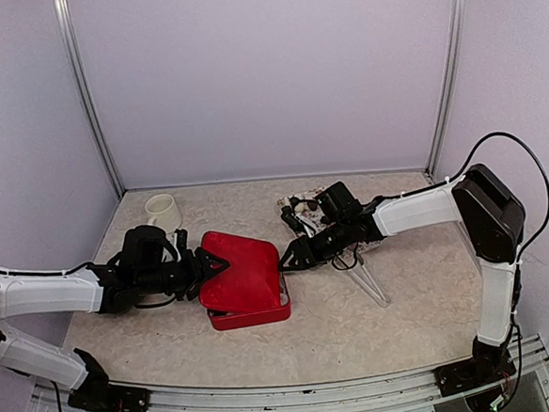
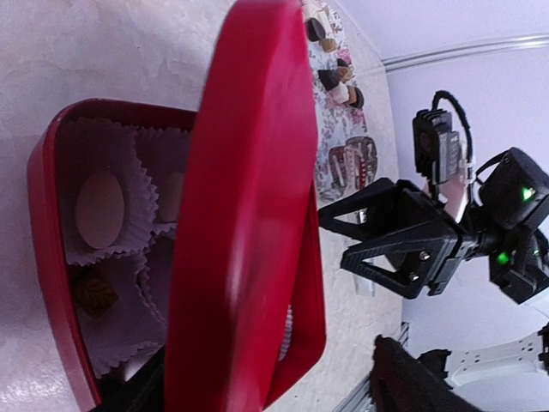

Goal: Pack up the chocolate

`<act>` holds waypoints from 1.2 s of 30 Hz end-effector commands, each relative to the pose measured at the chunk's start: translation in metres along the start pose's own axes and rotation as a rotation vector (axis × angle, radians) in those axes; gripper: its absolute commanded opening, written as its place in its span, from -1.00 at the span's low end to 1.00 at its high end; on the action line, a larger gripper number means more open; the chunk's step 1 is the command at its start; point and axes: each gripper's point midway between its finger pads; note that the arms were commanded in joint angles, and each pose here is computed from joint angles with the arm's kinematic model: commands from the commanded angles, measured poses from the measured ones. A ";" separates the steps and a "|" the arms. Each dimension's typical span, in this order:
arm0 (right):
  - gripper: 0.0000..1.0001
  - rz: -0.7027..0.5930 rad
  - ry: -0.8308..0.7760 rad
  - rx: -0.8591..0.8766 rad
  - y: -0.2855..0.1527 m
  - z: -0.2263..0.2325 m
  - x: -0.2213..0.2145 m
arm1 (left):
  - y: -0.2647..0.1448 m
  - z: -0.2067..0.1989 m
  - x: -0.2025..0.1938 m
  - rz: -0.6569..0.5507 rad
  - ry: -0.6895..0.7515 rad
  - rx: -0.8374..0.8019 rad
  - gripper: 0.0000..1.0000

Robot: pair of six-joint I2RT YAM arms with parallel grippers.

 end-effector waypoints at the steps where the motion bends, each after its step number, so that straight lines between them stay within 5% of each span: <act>1: 0.09 0.005 -0.024 0.005 0.003 0.003 0.003 | -0.001 0.029 -0.002 0.007 0.021 0.148 0.26; 13: 0.13 0.003 -0.037 0.001 -0.001 0.006 0.005 | -0.015 0.062 0.022 -0.046 0.022 0.255 0.34; 25: 0.18 -0.011 -0.055 0.014 -0.006 0.013 0.014 | -0.006 0.086 0.018 0.003 0.020 0.269 -0.43; 36: 0.20 0.013 -0.047 -0.004 -0.005 0.008 0.008 | 0.005 0.063 0.000 0.089 0.053 0.165 -0.47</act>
Point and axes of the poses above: each gripper's point midway between its finger pads, its own y axis out along the fingers, its own z axis along the line the jaws close on, x = y × z, and after that the axes turned 7 degrees about -y, right-handed
